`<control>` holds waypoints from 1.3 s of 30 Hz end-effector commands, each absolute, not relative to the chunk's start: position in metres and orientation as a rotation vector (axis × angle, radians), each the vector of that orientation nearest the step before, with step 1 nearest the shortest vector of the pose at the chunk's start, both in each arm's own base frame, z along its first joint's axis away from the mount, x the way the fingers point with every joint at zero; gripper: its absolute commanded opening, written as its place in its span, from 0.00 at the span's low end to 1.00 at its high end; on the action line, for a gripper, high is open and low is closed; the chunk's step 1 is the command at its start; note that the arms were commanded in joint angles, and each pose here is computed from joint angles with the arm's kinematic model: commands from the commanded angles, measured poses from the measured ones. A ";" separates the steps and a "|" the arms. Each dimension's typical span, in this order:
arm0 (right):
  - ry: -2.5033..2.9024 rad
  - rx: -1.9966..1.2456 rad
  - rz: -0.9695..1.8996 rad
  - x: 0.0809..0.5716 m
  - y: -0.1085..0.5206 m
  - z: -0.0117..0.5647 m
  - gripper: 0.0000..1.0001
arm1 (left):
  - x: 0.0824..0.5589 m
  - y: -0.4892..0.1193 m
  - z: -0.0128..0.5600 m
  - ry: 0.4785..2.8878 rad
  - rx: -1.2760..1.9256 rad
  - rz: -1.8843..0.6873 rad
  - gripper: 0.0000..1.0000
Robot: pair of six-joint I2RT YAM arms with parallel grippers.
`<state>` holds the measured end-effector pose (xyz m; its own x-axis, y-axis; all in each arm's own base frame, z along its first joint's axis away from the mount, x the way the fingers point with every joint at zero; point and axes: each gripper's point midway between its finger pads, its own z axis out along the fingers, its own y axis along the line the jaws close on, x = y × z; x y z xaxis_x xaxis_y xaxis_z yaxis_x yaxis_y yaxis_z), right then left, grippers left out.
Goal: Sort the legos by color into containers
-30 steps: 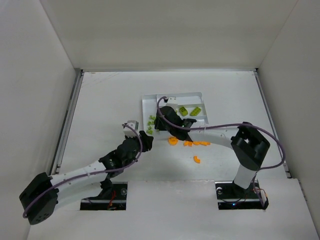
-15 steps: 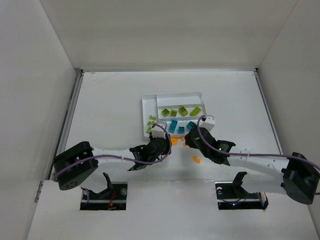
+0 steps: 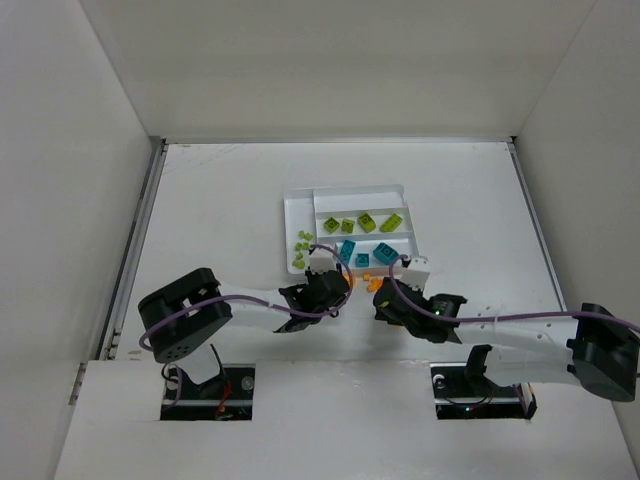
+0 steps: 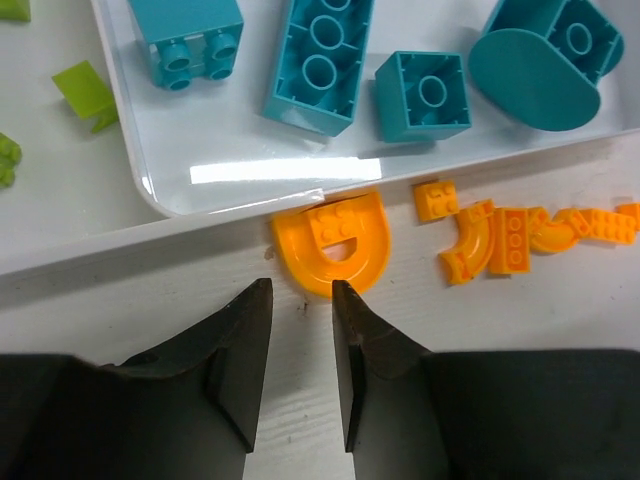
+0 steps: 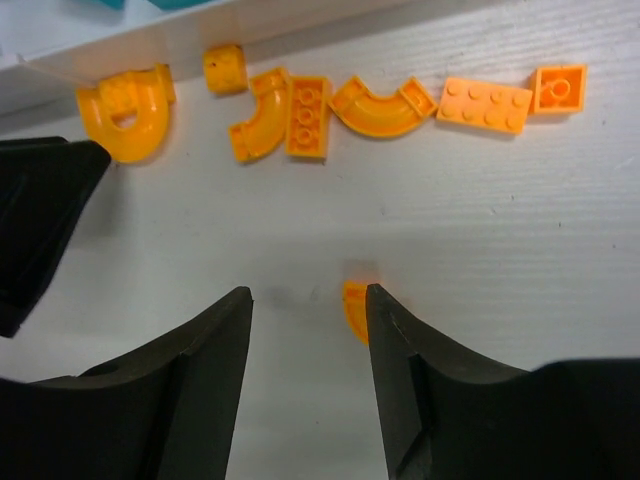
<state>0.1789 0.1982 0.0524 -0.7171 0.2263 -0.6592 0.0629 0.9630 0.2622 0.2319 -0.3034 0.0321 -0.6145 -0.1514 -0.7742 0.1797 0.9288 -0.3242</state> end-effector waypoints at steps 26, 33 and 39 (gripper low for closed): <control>2.420 0.100 0.194 0.172 0.200 0.040 0.61 | 0.245 -0.299 0.019 2.188 -0.081 -0.456 0.00; 2.470 0.047 0.224 0.166 0.209 0.030 0.48 | 0.230 -0.285 0.037 2.167 -0.066 -0.504 0.00; 2.500 0.024 0.223 0.161 0.213 0.023 0.30 | 0.230 -0.277 0.076 2.096 -0.092 -0.590 0.00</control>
